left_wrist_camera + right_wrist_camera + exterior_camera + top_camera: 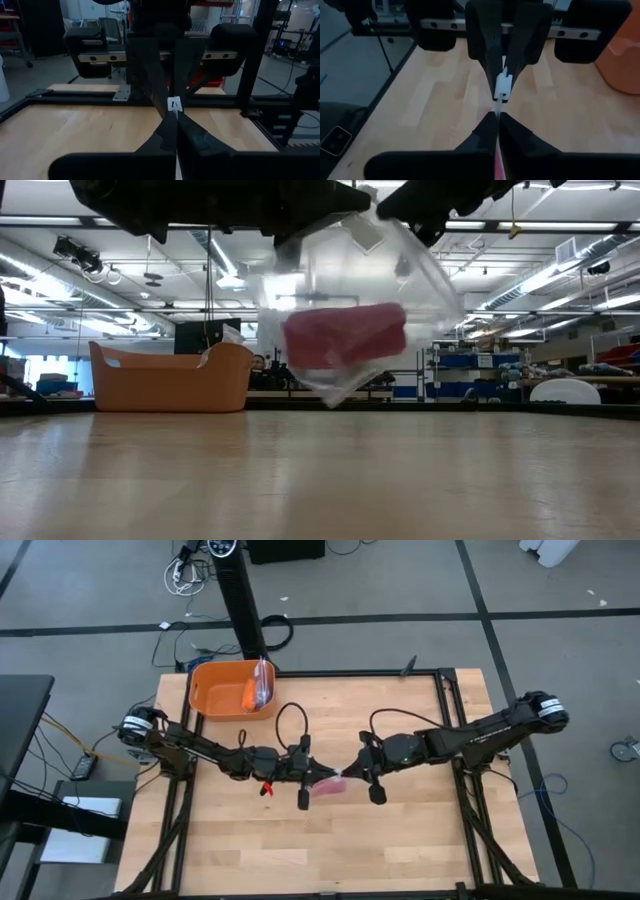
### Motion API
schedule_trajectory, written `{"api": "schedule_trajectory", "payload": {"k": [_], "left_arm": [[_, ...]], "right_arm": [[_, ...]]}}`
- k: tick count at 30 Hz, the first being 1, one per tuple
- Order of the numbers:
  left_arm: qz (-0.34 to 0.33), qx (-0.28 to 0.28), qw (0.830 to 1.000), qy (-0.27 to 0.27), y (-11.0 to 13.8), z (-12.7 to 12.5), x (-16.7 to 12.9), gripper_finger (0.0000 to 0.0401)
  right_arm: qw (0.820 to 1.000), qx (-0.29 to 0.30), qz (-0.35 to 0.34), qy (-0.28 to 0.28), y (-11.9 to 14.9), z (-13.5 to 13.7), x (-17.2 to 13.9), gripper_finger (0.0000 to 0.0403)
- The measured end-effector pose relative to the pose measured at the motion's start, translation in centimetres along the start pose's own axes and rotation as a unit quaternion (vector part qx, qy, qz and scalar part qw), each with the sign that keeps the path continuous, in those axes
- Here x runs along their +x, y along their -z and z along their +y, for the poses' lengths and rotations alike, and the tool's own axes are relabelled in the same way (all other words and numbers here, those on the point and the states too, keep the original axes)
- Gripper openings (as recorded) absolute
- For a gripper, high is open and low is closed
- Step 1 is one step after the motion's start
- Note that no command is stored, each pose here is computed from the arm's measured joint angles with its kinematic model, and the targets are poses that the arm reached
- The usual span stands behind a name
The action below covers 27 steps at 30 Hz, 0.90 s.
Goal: Roll bandage
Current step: Close the transparent zip bag
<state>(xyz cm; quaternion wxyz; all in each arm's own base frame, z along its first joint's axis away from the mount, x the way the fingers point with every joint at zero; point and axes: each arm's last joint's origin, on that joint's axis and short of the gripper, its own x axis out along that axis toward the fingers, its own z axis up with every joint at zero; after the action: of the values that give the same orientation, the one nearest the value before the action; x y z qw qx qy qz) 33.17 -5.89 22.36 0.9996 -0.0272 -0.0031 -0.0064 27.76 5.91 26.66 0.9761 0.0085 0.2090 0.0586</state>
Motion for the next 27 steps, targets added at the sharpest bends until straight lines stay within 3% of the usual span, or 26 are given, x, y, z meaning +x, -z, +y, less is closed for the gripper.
{"api": "schedule_trajectory", "payload": {"k": [12,20,27], "left_arm": [[0.001,-0.039,0.999,-0.002,-0.1,0.1,0.0,0.0036],[0.003,-0.039,0.999,0.01,-0.6,0.2,0.1,0.0036],[0.071,-0.026,0.997,0.0,-2.2,0.5,1.7,0.0036]], "right_arm": [[0.999,-0.005,0.034,0.011,-0.3,-0.2,-1.4,0.0002],[0.997,-0.021,0.068,0.021,-2.5,-0.2,-2.5,0.0001],[0.996,-0.026,0.083,0.022,-2.9,-0.2,-2.8,0.0]]}}
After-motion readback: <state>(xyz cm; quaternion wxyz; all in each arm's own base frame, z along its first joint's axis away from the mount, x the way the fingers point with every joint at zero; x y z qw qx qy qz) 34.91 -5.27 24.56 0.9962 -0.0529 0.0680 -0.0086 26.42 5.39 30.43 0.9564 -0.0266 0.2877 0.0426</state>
